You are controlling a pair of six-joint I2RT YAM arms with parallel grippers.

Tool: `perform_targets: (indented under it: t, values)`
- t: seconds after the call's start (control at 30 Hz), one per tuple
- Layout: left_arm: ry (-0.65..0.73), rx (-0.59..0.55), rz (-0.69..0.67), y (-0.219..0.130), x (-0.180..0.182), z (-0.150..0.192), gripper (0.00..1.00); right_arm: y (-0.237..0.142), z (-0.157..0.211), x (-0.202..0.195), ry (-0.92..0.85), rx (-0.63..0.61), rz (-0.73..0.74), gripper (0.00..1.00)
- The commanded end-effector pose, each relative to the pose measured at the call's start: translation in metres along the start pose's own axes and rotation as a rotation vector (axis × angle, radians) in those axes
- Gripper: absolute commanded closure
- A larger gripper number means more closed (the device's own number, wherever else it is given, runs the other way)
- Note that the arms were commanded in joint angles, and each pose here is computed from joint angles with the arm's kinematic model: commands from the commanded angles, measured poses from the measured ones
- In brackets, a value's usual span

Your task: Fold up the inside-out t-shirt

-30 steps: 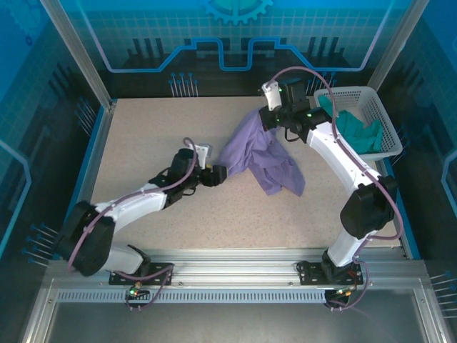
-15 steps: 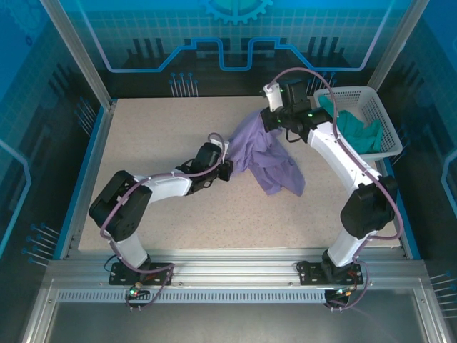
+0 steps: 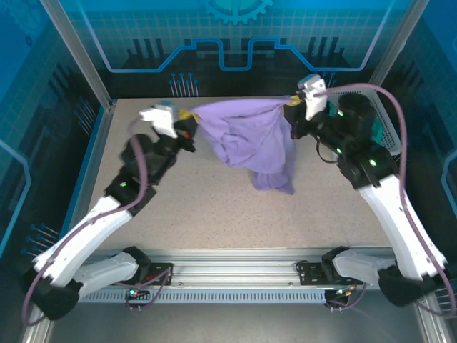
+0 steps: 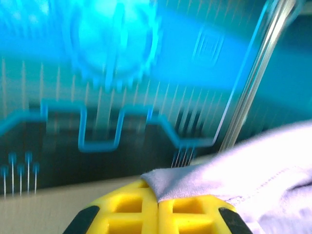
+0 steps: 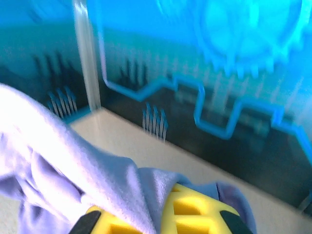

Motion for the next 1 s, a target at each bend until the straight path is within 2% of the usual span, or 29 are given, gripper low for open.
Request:
perform_targets:
  t: [0.0, 0.17, 0.23, 0.3, 0.4, 0.47, 0.57, 0.6, 0.63, 0.7, 0.73, 0.8, 0.87, 0.97]
  values:
    - [0.025, -0.063, -0.010, -0.020, 0.001, -0.036, 1.00, -0.029, -0.030, 0.020, -0.069, -0.139, -0.086, 1.00]
    - [0.008, -0.139, 0.021, -0.040, -0.002, -0.072, 1.00, -0.054, -0.045, 0.039, -0.081, -0.196, -0.181, 1.00]
    - [0.021, -0.126, 0.000, -0.038, -0.001, -0.072, 1.00, -0.050, -0.043, 0.040, -0.075, -0.197, -0.178, 1.00]
    - [0.035, -0.097, -0.080, -0.029, 0.005, -0.066, 1.00, -0.036, -0.035, 0.037, -0.066, -0.166, -0.149, 1.00]
    - [0.089, -0.042, -0.230, -0.001, 0.020, -0.044, 1.00, -0.002, -0.017, 0.027, -0.058, -0.087, -0.040, 1.00]
    - [0.076, 0.029, -0.308, 0.029, 0.046, -0.021, 1.00, 0.037, 0.004, 0.013, -0.052, -0.037, 0.097, 1.00]
    - [0.021, 0.180, -0.380, 0.090, 0.089, 0.027, 1.00, 0.109, 0.047, -0.027, 0.023, 0.117, 0.277, 1.00]
    - [0.040, 0.249, -0.415, 0.114, 0.101, 0.048, 1.00, 0.135, 0.065, -0.047, 0.063, 0.190, 0.330, 0.92]
    - [0.061, 0.330, -0.443, 0.135, 0.112, 0.069, 0.89, 0.159, 0.083, -0.066, 0.107, 0.269, 0.368, 0.85]
    - [0.106, 0.466, -0.501, 0.165, 0.129, 0.098, 0.46, 0.195, 0.115, -0.096, 0.164, 0.420, 0.424, 0.69]
    - [0.128, 0.535, -0.536, 0.174, 0.137, 0.114, 0.34, 0.209, 0.131, -0.106, 0.176, 0.496, 0.442, 0.62]
    - [0.145, 0.624, -0.570, 0.174, 0.142, 0.131, 0.25, 0.221, 0.157, -0.110, 0.174, 0.600, 0.447, 0.53]
    - [0.109, 0.644, -0.560, 0.157, 0.140, 0.141, 0.21, 0.218, 0.178, -0.104, 0.191, 0.656, 0.414, 0.46]
    - [-0.095, 0.638, -0.476, 0.111, 0.124, 0.157, 0.17, 0.195, 0.209, -0.088, 0.290, 0.717, 0.339, 0.42]
Point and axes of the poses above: each hand's point on the last joint's axis, 136 mm out from that joint toward the fingers, its own y axis out along the fingers, its own x axis along the line the jaws close on, z = x × y, the point moved 9 cm from there along -y, back along the fingers, and after that the axes turned 6 degrees about y, right-handed, at the moved point
